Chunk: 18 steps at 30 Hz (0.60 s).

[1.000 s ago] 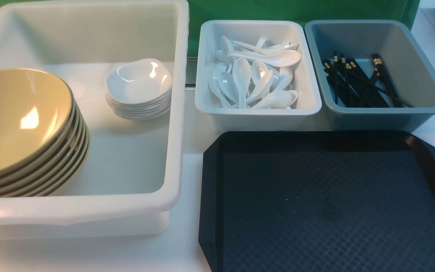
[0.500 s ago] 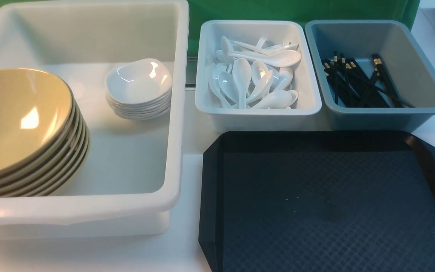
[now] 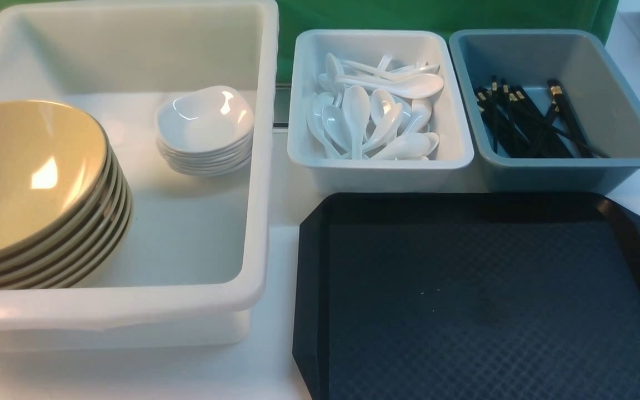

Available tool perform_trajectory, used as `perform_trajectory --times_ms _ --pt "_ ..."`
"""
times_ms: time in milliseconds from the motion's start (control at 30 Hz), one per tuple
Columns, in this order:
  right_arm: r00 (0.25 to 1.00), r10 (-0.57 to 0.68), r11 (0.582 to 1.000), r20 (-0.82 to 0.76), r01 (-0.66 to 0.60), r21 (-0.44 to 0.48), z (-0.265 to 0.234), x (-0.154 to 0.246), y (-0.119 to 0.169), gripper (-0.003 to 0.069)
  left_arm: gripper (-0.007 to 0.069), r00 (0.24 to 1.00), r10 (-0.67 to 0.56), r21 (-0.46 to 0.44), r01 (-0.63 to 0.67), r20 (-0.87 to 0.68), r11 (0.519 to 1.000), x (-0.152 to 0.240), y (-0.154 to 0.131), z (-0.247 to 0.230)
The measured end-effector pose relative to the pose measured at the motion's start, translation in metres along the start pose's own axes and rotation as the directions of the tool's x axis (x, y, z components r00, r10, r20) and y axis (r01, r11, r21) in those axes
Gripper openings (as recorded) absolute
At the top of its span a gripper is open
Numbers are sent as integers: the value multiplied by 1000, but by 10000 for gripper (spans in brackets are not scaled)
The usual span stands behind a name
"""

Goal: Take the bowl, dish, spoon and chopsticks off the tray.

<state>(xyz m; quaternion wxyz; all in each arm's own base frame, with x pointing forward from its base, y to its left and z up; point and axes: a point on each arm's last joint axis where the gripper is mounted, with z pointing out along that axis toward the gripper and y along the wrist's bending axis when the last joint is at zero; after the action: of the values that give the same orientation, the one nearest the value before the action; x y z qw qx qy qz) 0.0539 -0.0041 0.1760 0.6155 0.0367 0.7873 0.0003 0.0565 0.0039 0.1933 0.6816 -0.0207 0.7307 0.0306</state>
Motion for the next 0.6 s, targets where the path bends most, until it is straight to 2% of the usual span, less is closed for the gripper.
perform_trajectory --times_ms 200,600 --pt "1000 0 1000 -1 0 0 0 0 0 49 -11 987 49 41 -43 -150 998 15 -2 -1" --pt "1000 0 1000 -1 0 0 0 0 0 59 -11 986 51 58 -43 -158 997 15 -3 -1"
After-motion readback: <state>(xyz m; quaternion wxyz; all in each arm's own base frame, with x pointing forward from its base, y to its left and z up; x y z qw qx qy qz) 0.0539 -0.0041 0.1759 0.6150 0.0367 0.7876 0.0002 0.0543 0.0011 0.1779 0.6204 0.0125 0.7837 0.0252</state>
